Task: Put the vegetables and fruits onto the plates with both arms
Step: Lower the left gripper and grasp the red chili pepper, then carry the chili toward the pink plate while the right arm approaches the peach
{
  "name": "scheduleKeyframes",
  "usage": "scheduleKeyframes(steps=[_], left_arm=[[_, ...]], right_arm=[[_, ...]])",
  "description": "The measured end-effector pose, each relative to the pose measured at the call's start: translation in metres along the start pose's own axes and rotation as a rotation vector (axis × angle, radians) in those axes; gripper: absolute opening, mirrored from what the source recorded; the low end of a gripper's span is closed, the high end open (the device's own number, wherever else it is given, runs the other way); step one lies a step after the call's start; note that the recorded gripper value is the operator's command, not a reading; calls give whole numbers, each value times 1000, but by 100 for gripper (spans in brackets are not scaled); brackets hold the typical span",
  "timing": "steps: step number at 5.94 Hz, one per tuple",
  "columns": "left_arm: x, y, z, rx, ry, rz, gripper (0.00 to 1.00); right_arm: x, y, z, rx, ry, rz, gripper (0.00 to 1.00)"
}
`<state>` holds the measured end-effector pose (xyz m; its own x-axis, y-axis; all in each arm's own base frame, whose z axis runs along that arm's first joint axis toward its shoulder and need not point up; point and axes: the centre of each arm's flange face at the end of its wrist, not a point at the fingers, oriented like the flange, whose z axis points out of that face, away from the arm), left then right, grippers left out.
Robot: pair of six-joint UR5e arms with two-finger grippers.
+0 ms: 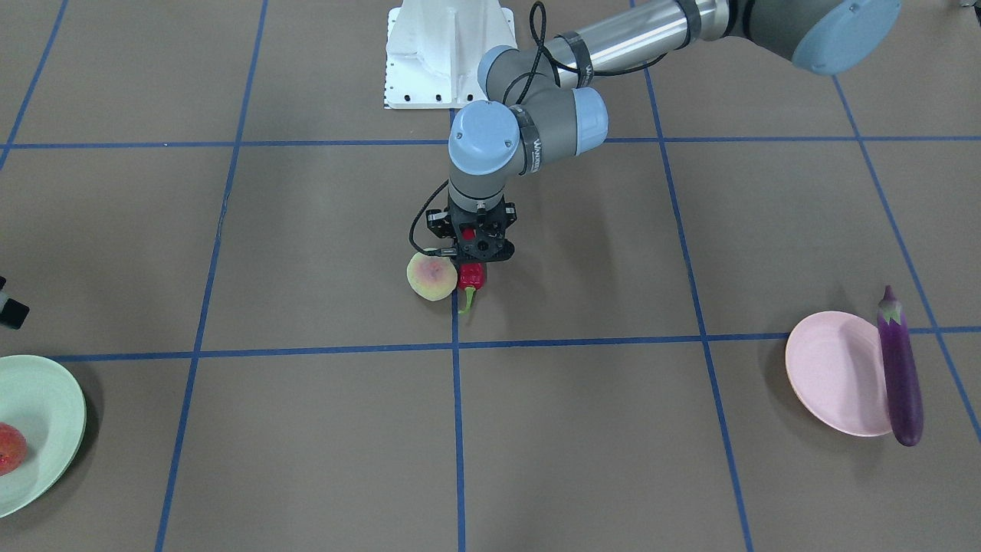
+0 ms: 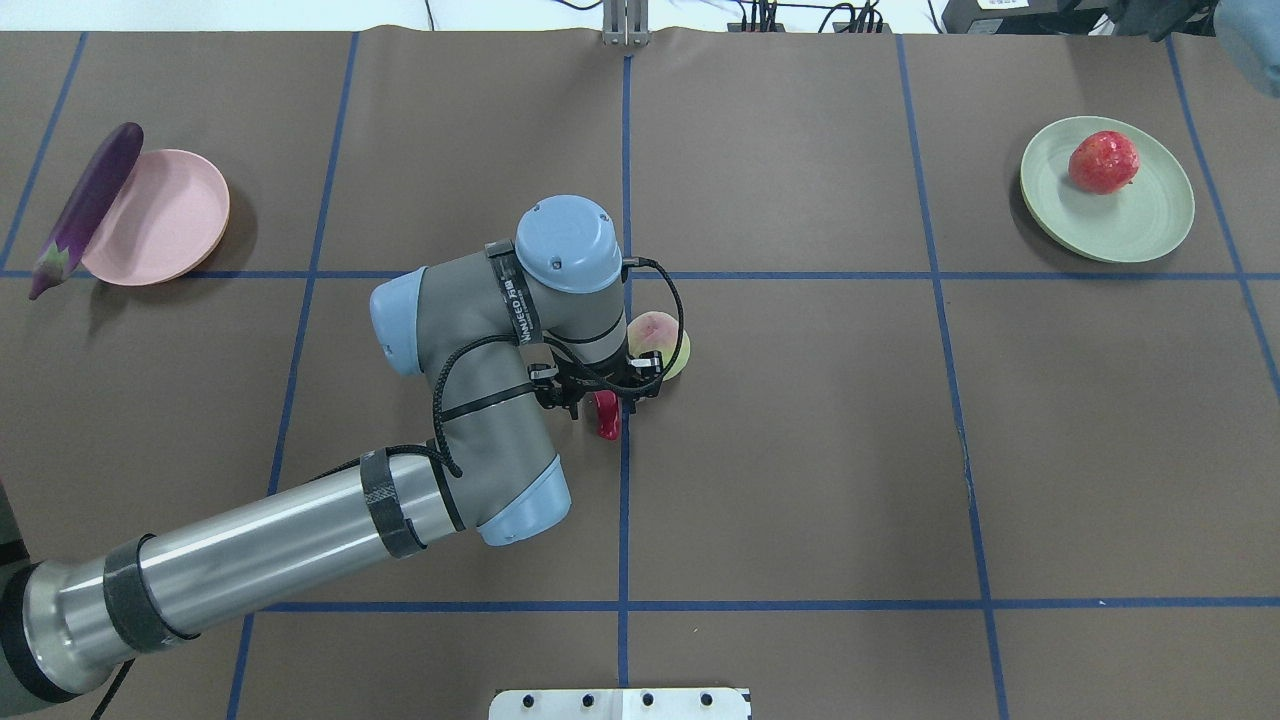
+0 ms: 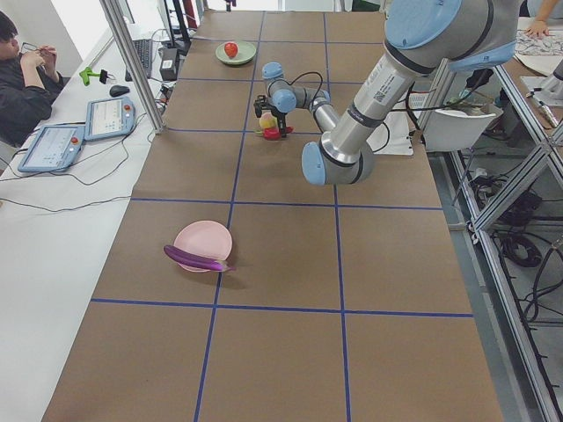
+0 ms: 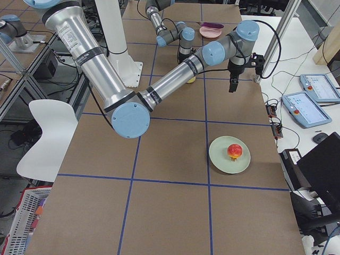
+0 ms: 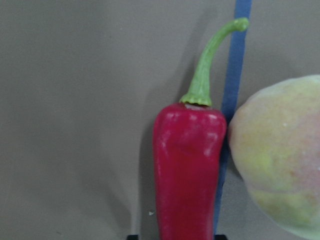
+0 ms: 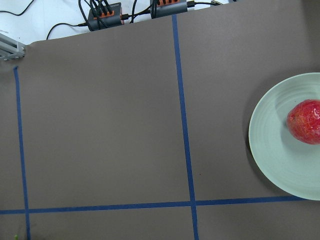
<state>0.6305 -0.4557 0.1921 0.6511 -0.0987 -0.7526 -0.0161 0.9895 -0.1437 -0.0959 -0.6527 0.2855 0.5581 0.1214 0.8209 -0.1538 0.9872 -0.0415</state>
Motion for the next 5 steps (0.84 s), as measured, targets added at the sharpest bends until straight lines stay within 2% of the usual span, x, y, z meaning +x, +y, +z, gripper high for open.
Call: scheduleKeyframes(steps=[2, 4, 5], left_arm=[[-2, -11, -25, 22, 22, -21, 0], [-23, -47, -54, 56, 1, -62, 0], [-36, -67, -68, 67, -13, -58, 0]], right_arm=[[-7, -1, -15, 0, -39, 14, 99], [-29, 7, -40, -4, -109, 41, 99], [-55, 17, -40, -12, -127, 65, 99]])
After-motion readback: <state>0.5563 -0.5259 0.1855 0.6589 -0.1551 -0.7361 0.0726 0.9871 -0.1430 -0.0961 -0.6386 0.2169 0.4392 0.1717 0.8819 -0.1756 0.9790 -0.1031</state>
